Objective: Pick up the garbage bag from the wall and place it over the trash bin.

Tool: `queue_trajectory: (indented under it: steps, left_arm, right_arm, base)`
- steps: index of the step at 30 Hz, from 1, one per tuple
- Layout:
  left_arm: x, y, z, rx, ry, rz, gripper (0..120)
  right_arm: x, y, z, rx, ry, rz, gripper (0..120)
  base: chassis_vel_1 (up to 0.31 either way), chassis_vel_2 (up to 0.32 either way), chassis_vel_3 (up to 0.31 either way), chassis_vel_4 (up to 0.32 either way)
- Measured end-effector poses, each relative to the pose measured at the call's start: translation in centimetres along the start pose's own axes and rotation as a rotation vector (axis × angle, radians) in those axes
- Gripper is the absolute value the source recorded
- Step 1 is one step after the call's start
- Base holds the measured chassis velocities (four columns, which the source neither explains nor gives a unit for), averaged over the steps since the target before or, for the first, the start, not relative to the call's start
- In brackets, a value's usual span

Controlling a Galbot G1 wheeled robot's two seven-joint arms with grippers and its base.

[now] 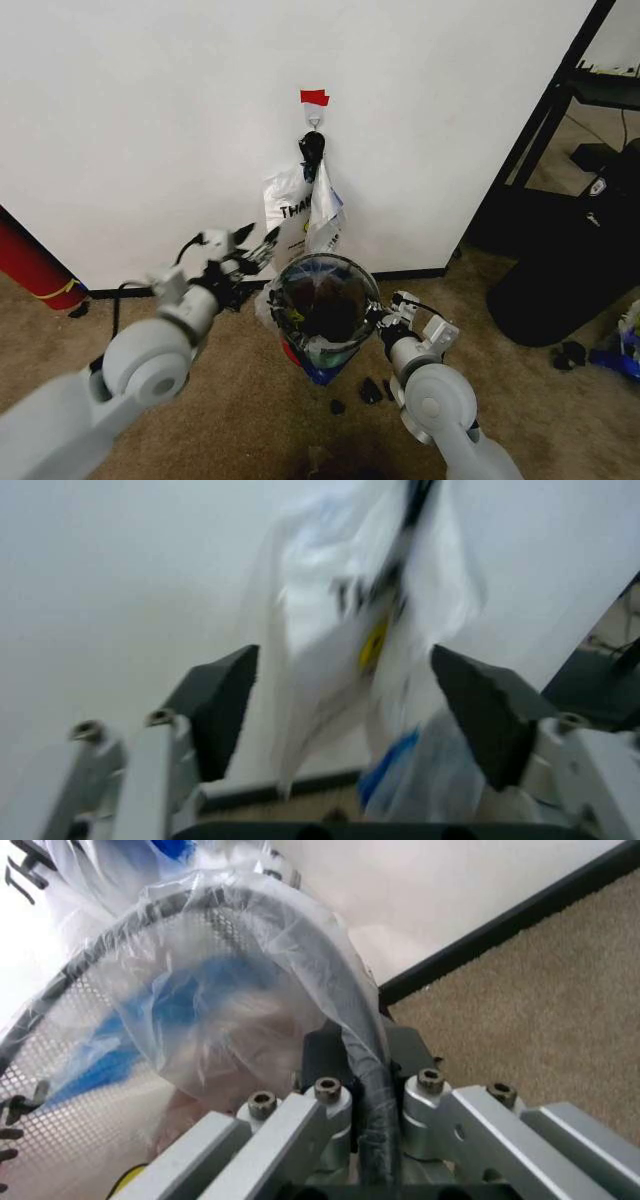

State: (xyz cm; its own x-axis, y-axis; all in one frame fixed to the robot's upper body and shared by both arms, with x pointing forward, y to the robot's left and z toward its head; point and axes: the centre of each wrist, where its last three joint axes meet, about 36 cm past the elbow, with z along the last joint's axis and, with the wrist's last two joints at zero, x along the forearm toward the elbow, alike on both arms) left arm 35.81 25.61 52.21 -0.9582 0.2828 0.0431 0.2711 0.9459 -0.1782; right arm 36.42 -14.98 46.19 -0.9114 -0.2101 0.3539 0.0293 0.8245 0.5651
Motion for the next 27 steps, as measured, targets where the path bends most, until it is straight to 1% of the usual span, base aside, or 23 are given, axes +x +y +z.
queue_trajectory:
  steps: [1,2,3,4,5,6,7,8,9,10,11,12,13,14,16,17,19,21,22,24,25,26,27]
  left_arm:
    - [0.6,0.4,0.9,0.011,0.011,-0.020,78]
    - [0.7,0.5,1.1,0.014,0.013,-0.025,82]
    - [1.3,0.9,1.7,0.031,0.021,-0.043,87]
    - [1.6,1.2,1.9,0.058,0.027,-0.055,91]
    - [1.7,1.2,2.0,0.071,0.030,-0.058,93]
    - [2.1,1.3,2.0,0.127,0.038,-0.062,98]
    - [2.1,1.3,2.0,0.127,0.038,-0.062,98]
    - [2.3,1.3,1.9,0.147,0.041,-0.060,98]
    - [2.9,1.2,1.8,0.243,0.054,-0.047,100]
    - [3.0,1.2,1.8,0.257,0.056,-0.044,100]
    - [3.4,1.1,1.9,0.311,0.068,-0.030,100]
    - [3.8,1.0,2.1,0.362,0.083,-0.014,98]
    - [3.9,0.9,2.2,0.372,0.086,-0.010,98]
    - [4.3,0.7,2.3,0.409,0.099,0.007,95]
    - [4.4,0.6,2.4,0.424,0.103,0.016,95]
    - [4.6,0.2,2.9,0.454,0.118,0.040,94]
    - [4.7,-0.2,3.3,0.471,0.132,0.058,93]
    - [4.4,-0.4,3.7,0.474,0.144,0.066,87]
    - [4.2,-0.5,3.9,0.470,0.150,0.067,82]
    - [4.1,-0.5,4.0,0.469,0.153,0.068,81]
    - [3.9,-0.6,4.3,0.465,0.162,0.073,72]
    - [3.8,-0.6,4.4,0.463,0.169,0.076,68]
    - [3.8,-0.7,4.5,0.462,0.172,0.077,66]
  right_arm:
    - [0.0,0.0,-0.1,0.003,-0.002,0.000,1]
    - [0.0,0.0,-0.1,0.004,-0.002,0.000,1]
    - [-0.1,-0.2,-0.1,0.008,-0.003,0.003,1]
    - [-0.2,-0.4,-0.1,0.010,-0.003,0.009,1]
    - [-0.2,-0.5,-0.1,0.010,-0.003,0.011,1]
    - [-0.3,-0.7,-0.2,0.010,-0.003,0.016,1]
    - [-0.3,-0.7,-0.2,0.010,-0.003,0.016,1]
    - [-0.3,-0.8,-0.2,0.009,-0.002,0.018,1]
    - [-0.3,-1.1,-0.2,0.002,-0.001,0.024,1]
    - [-0.4,-1.1,-0.2,0.000,-0.001,0.025,1]
    - [-0.4,-1.3,-0.3,-0.009,0.002,0.027,1]
    - [-0.4,-1.4,-0.4,-0.018,0.004,0.026,1]
    - [-0.4,-1.4,-0.4,-0.019,0.004,0.026,1]
    - [-0.4,-1.4,-0.4,-0.025,0.005,0.025,1]
    - [-0.4,-1.4,-0.4,-0.026,0.006,0.024,1]
    - [-0.4,-1.4,-0.5,-0.030,0.006,0.023,1]
    - [-0.4,-1.3,-0.5,-0.032,0.005,0.021,1]
    - [-0.3,-1.2,-0.5,-0.035,0.004,0.018,1]
    - [-0.3,-1.2,-0.5,-0.035,0.005,0.018,1]
    - [-0.2,-1.2,-0.4,-0.036,0.006,0.018,1]
    - [-0.2,-1.2,-0.4,-0.037,0.006,0.019,1]
    - [-0.1,-1.2,-0.4,-0.038,0.006,0.020,1]
    - [-0.1,-1.2,-0.4,-0.038,0.006,0.021,1]
  base:
    - [0.000,0.000,0.000,0.000]
    - [0.000,0.000,0.000,0.000]
    - [0.000,0.000,0.000,0.000]
    - [0.000,0.000,0.000,0.000]
    - [0.000,0.000,0.000,0.000]
    - [0.000,0.000,0.000,0.000]
    - [0.000,0.000,0.000,0.000]
    - [0.000,0.000,0.000,0.000]
    - [0.000,0.000,0.000,0.000]
    - [0.000,0.000,0.000,0.000]
    - [0.000,0.000,0.000,0.000]
    - [0.000,0.000,0.000,0.000]
    - [0.000,0.000,0.000,0.000]
    - [0.000,0.000,0.000,0.000]
    - [0.000,0.000,0.000,0.000]
    - [0.000,0.000,0.000,0.000]
    - [0.000,0.000,0.000,0.000]
    - [0.000,0.000,0.000,0.000]
    - [0.000,0.000,0.000,0.000]
    - [0.000,0.000,0.000,0.000]
    - [0.000,0.000,0.000,0.000]
    - [0.000,0.000,0.000,0.000]
    - [0.000,0.000,0.000,0.000]
